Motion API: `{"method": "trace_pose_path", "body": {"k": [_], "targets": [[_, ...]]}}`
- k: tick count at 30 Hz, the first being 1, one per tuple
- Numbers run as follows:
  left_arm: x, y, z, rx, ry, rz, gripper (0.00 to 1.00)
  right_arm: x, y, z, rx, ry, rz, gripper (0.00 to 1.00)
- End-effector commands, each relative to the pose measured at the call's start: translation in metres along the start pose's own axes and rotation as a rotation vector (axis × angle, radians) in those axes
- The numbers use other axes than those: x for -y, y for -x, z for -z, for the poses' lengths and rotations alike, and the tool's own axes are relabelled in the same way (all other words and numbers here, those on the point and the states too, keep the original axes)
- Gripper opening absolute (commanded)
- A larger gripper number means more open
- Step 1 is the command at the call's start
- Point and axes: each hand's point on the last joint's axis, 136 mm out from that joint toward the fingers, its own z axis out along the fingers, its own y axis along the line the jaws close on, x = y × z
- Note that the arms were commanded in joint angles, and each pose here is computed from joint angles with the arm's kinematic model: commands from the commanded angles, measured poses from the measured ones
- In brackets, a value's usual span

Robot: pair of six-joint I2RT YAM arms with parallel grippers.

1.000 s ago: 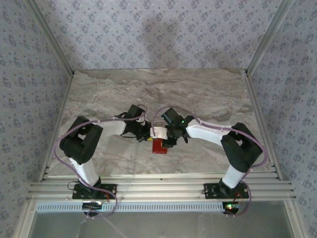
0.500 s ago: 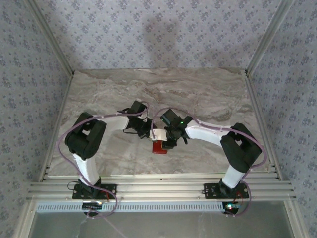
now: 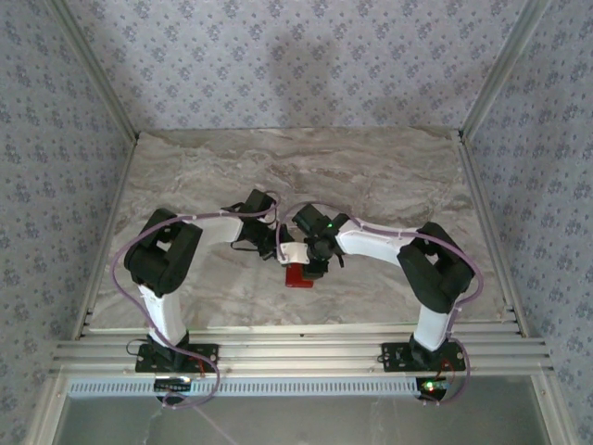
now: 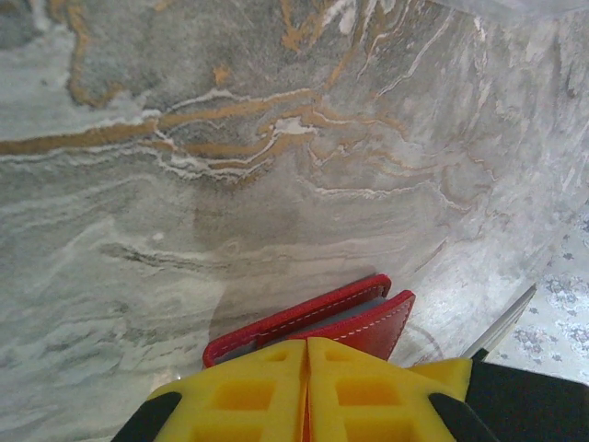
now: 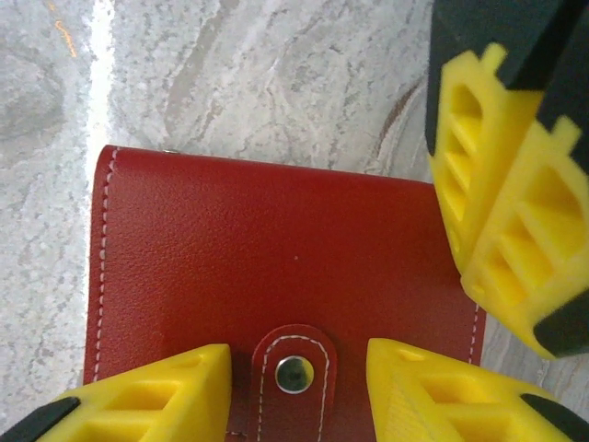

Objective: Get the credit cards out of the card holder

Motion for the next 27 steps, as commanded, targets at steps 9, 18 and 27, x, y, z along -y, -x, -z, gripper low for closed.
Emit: {"method": "trace_pose_path", "body": {"k": [9, 18, 27], "targets": [[-0.041, -0.019, -0.008, -0.044, 0.119, 0.05, 0.11, 0.009, -0.015, -0.01, -0.087, -0.092, 0.003, 0.14], [-0.061, -0.023, -0.005, -0.034, 0.212, 0.034, 0.11, 0.025, -0.005, 0.011, 0.012, -0.249, -0.077, 0.02], [-0.07, -0.025, -0.004, -0.032, 0.246, 0.041, 0.1, 0.019, -0.004, 0.03, 0.127, -0.266, -0.21, 0.03]]}}
